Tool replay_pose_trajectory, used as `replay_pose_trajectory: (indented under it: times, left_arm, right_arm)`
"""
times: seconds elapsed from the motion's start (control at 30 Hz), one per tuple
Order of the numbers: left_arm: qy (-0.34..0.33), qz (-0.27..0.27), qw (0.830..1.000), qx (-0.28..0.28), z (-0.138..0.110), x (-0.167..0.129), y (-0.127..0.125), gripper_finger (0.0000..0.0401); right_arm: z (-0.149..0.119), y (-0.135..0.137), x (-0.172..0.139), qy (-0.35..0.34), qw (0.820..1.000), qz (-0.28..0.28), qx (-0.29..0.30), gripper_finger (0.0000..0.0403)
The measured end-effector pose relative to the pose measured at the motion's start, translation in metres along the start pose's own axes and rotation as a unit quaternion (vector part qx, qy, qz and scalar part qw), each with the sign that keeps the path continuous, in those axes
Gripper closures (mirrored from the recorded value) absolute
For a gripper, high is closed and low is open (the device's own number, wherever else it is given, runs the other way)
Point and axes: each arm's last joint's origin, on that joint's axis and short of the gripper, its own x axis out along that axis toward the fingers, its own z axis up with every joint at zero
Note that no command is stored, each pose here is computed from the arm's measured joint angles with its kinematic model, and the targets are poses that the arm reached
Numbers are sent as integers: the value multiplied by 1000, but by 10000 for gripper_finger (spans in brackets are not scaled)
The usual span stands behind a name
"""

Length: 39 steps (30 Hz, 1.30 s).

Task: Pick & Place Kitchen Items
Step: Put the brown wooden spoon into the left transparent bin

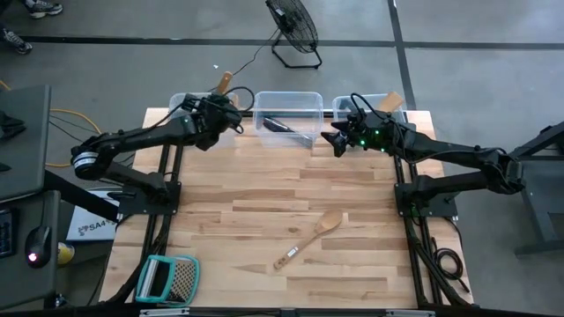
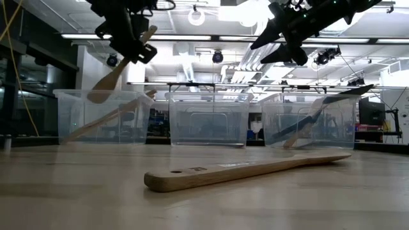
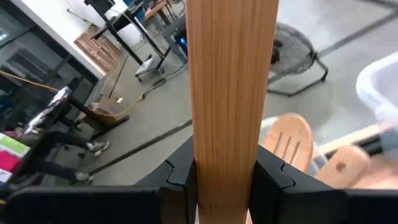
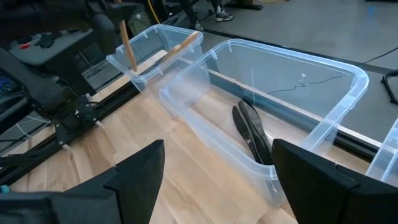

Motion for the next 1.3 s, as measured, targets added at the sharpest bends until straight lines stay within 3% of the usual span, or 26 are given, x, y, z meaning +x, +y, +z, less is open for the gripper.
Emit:
replay_pose_trajectory:
  times: [0.2,0.37,0.57,0.87,1.3]
  left_arm:
    - [34,14,999,39,-11,12,-8,313]
    - [76,32,996,23,-20,29,-4,313]
    - [112,15,993,15,-24,41,4,313]
    - [151,-15,987,61,-29,56,8,308]
    - [182,-45,978,94,-38,65,-7,305]
  right_arm:
    - [0,0,0,0,1000,0,10,115]
    - [0,1,0,2,1000,4,11,115]
    - [0,1,0,2,1000,3,8,115]
    - [0,0,0,0,1000,0,-7,115]
    - [0,0,0,0,1000,-1,-29,115]
